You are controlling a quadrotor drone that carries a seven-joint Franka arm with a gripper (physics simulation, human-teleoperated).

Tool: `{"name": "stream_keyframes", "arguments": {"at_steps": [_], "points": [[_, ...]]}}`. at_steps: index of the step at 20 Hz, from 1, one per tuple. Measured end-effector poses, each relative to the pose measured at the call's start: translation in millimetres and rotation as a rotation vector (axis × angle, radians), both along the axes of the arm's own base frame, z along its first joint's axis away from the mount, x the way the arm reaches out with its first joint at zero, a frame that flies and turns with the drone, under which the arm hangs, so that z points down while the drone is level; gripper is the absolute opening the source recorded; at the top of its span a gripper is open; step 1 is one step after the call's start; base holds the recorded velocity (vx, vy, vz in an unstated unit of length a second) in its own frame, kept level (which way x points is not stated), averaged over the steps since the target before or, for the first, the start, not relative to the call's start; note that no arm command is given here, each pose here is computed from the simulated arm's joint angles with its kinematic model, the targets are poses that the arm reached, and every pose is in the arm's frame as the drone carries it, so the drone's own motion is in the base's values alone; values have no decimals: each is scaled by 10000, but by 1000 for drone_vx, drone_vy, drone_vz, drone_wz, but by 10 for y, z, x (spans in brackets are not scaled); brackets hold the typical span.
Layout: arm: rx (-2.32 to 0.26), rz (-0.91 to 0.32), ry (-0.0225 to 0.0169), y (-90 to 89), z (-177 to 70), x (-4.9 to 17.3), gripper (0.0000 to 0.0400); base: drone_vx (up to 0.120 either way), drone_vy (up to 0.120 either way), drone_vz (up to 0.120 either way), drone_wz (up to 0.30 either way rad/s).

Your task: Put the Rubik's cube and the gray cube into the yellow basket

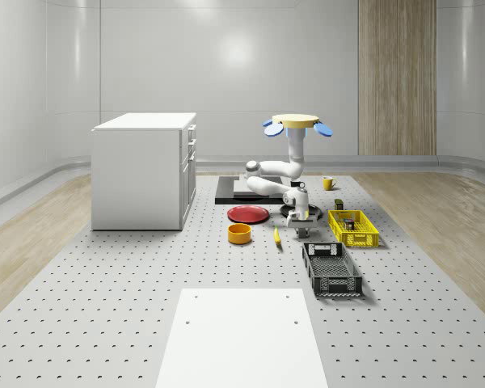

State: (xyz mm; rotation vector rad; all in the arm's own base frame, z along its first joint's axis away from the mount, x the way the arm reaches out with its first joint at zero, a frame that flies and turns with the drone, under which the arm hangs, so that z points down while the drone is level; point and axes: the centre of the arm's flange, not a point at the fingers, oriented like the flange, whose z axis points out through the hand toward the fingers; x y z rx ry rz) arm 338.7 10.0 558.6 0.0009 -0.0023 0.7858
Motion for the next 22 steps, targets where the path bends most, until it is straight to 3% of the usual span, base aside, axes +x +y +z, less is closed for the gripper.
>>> {"name": "stream_keyframes", "arguments": {"at_steps": [5,12,22], "points": [[-1,-3,0,0,-17,0,254,0,0,0,0],[1,-1,1,0,-262,0,251,0,0,0,0],[1,-1,2,0,-535,0,250,0,0,116,0]]}}
